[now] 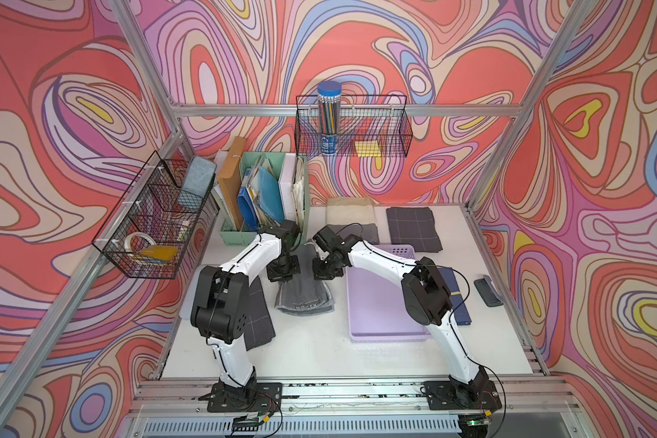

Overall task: Put the folded pillowcase in the basket
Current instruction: Pick up the pillowcase from the center of the board, then place the pillowcase in the basket.

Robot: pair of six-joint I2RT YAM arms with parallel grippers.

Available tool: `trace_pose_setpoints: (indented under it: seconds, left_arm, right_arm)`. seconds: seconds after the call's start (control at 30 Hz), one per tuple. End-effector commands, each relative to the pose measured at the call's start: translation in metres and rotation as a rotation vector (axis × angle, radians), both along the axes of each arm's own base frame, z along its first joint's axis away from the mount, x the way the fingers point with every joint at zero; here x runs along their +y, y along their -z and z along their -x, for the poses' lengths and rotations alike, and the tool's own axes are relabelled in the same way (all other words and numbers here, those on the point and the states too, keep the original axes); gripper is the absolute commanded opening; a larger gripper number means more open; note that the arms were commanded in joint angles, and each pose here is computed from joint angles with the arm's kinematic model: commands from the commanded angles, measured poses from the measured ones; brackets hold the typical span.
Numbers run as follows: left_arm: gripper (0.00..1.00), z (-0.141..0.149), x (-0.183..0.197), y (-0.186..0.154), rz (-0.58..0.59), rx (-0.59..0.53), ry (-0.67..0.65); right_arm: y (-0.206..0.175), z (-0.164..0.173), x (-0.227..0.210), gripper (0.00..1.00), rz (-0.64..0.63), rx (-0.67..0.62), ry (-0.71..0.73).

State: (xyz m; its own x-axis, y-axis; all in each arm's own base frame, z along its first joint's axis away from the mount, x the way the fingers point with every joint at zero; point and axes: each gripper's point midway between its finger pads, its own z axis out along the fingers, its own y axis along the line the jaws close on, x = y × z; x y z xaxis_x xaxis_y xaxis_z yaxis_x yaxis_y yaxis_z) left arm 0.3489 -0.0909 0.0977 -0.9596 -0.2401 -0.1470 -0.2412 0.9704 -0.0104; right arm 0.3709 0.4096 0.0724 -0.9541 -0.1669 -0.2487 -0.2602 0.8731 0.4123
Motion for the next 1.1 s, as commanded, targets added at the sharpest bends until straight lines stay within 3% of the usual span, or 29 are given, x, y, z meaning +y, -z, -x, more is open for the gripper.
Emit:
trace_pose_setpoints:
  seconds: [0.0, 0.33, 0.57, 0.7, 0.83, 1.07]
  left_arm:
    - [0.00, 0.006, -0.003, -0.041, -0.016, -0.057, 0.030]
    - [0.00, 0.009, -0.035, -0.095, 0.014, -0.153, 0.100]
    - [0.00, 0.020, -0.125, -0.120, 0.153, -0.214, 0.235]
    - [0.00, 0.038, -0.193, -0.109, 0.224, -0.194, 0.328]
    - [0.00, 0.049, -0.235, -0.090, 0.264, -0.162, 0.378]
    - [0.00, 0.047, -0.246, -0.055, 0.197, -0.122, 0.404]
  right_arm:
    - [-0.061, -0.006, -0.001, 0.00, -0.044, -0.110, 0.002]
    - [-0.121, 0.001, -0.052, 0.00, 0.031, -0.236, 0.095]
    - [-0.142, 0.034, -0.148, 0.00, 0.138, -0.278, 0.238]
    - [-0.139, 0.053, -0.204, 0.00, 0.184, -0.260, 0.324]
    - [-0.128, 0.065, -0.250, 0.00, 0.230, -0.221, 0.397]
    - [-0.087, 0.083, -0.275, 0.00, 0.279, -0.140, 0.431]
